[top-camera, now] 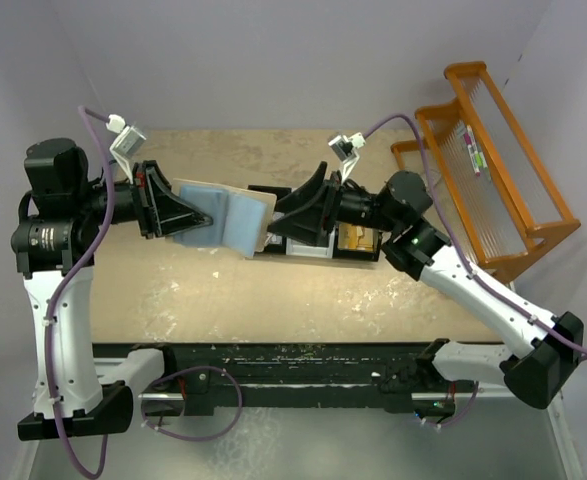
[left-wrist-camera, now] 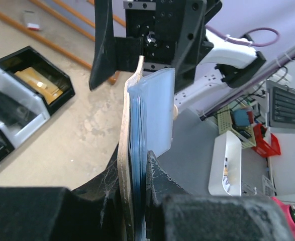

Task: Take the credit cards out of the card holder

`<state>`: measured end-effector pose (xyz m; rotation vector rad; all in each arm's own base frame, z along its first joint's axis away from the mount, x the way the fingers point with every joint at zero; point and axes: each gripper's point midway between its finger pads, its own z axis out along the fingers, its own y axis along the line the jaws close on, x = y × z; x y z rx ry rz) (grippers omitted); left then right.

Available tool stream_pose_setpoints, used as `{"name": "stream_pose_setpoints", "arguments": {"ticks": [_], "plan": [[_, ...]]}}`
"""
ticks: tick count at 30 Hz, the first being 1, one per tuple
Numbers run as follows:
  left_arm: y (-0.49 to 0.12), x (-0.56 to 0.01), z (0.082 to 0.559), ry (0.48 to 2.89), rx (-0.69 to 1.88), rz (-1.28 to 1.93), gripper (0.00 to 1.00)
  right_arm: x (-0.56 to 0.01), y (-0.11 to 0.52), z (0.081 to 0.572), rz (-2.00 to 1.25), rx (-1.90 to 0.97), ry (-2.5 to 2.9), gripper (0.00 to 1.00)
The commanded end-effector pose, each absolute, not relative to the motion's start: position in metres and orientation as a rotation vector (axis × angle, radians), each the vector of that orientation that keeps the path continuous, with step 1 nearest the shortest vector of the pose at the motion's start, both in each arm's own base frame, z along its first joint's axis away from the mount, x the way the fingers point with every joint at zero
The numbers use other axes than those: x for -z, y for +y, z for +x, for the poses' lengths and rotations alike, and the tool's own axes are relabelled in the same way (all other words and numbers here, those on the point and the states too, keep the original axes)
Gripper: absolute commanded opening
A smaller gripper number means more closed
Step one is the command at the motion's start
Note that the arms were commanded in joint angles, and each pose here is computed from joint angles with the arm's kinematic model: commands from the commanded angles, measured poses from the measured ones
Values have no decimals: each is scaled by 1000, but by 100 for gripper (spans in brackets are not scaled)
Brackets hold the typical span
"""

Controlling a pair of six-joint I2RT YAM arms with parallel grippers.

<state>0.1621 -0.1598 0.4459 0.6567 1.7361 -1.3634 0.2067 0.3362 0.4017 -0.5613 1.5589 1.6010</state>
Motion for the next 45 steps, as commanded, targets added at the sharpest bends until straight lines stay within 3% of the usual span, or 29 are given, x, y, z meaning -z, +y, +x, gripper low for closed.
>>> {"name": "stream_pose_setpoints", "arguments": {"ticks": [1, 12, 22, 25, 28, 31, 34, 37, 41, 45], "plan": [[-164, -467, 138, 1621, 1440, 781, 4, -463, 333, 157, -702, -1759, 1226, 100], [-160, -447, 151, 1683, 1319, 730, 4, -470, 331, 151, -724, -1768, 1149, 100], [-161, -436, 137, 1661, 1297, 793, 6, -442, 381, 168, -791, -1629, 1329, 93], [-161, -437, 133, 1657, 1317, 807, 6, -443, 385, 161, -805, -1647, 1322, 79], [-161, -435, 133, 1661, 1319, 806, 6, -446, 384, 157, -809, -1668, 1312, 52], [-161, -433, 135, 1663, 1312, 806, 9, -446, 386, 158, -801, -1671, 1318, 34], [-161, -433, 136, 1660, 1303, 810, 16, -440, 391, 164, -781, -1663, 1359, 15], [-161, -433, 135, 1658, 1302, 812, 33, -438, 392, 169, -758, -1646, 1394, 2], [-163, -438, 125, 1633, 1335, 842, 55, -432, 384, 169, -737, -1612, 1439, 0], [-164, -443, 115, 1603, 1358, 872, 60, -431, 373, 169, -724, -1552, 1469, 0]]}}
